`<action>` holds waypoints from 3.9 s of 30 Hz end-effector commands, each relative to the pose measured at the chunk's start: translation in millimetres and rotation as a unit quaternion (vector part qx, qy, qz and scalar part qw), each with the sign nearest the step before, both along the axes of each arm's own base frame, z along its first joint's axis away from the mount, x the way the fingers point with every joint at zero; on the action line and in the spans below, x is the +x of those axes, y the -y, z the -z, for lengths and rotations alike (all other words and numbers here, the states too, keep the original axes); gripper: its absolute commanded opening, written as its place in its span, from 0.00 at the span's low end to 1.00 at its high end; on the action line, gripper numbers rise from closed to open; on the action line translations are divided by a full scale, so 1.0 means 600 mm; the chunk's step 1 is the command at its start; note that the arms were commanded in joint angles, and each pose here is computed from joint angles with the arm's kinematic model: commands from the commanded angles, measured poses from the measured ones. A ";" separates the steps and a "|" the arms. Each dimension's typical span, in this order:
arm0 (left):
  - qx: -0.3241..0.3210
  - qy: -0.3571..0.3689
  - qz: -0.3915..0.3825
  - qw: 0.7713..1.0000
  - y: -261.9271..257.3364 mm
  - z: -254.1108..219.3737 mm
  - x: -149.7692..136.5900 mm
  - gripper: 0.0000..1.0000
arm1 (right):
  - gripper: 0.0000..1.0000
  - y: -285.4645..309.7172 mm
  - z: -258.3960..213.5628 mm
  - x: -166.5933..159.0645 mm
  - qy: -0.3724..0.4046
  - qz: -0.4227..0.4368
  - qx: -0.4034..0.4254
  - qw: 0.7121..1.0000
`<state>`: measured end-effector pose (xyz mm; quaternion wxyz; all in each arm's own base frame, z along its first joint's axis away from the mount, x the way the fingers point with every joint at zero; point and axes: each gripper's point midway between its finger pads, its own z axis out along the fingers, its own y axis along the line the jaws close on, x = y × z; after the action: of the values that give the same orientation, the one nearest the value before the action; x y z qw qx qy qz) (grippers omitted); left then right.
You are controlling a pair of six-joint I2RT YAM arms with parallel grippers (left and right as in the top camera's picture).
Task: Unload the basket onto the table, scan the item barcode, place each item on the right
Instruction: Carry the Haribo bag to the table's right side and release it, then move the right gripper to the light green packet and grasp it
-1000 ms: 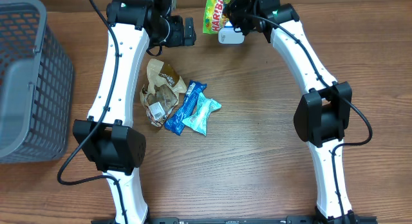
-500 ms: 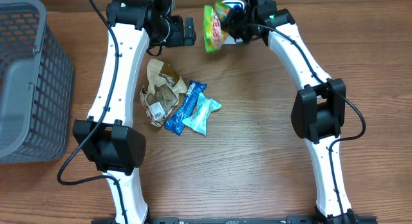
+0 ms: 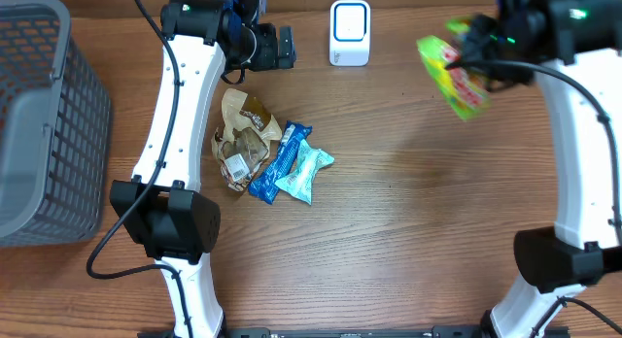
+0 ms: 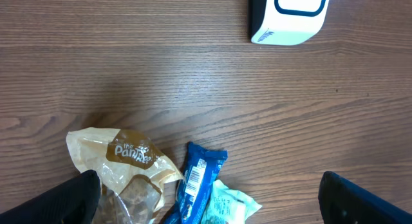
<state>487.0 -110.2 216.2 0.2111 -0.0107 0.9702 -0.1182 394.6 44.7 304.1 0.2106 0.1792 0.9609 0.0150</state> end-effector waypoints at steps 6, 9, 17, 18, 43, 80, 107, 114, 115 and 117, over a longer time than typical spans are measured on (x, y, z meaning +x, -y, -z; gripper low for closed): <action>0.008 -0.002 0.012 1.000 0.004 0.008 0.000 1.00 | 0.04 0.140 0.215 -0.046 -0.205 0.103 -0.024 0.973; 0.008 -0.002 0.012 1.000 0.004 0.008 0.000 1.00 | 0.04 0.184 0.309 -0.086 -0.262 0.139 -0.016 0.955; 0.008 -0.002 0.012 1.000 0.004 0.008 0.000 1.00 | 0.58 0.209 0.393 -0.117 -0.283 0.155 0.008 0.947; 0.008 -0.002 0.012 1.000 0.004 0.008 0.000 1.00 | 0.77 0.207 0.391 -0.114 -0.280 0.148 0.012 0.948; 0.008 0.061 -0.038 0.997 -0.099 -0.170 -0.043 1.00 | 0.80 -0.062 0.336 -0.007 -0.165 -0.097 0.209 0.959; 0.051 0.212 -0.198 0.956 -0.268 -0.388 -0.190 1.00 | 0.79 0.076 0.273 0.027 -0.111 -0.010 0.129 0.985; 0.057 0.224 -0.213 0.949 -0.282 -0.402 -0.206 1.00 | 0.70 -0.390 0.398 -0.056 -0.096 -0.063 0.186 0.976; 0.057 0.224 -0.213 0.949 -0.282 -0.402 -0.206 1.00 | 0.89 -0.381 0.450 -0.031 -0.104 -0.235 0.203 0.945; 0.057 0.224 -0.213 0.949 -0.282 -0.402 -0.206 1.00 | 0.91 -0.375 0.450 -0.026 -0.098 -0.246 0.199 0.944; 0.057 0.224 -0.213 0.949 -0.282 -0.402 -0.206 1.00 | 0.95 -0.362 0.441 -0.010 -0.071 -0.316 0.204 0.924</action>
<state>361.9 54.9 459.2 0.4452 -0.1709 0.8788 -0.0192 377.4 271.9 31.1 0.0550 0.0261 0.9714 0.2297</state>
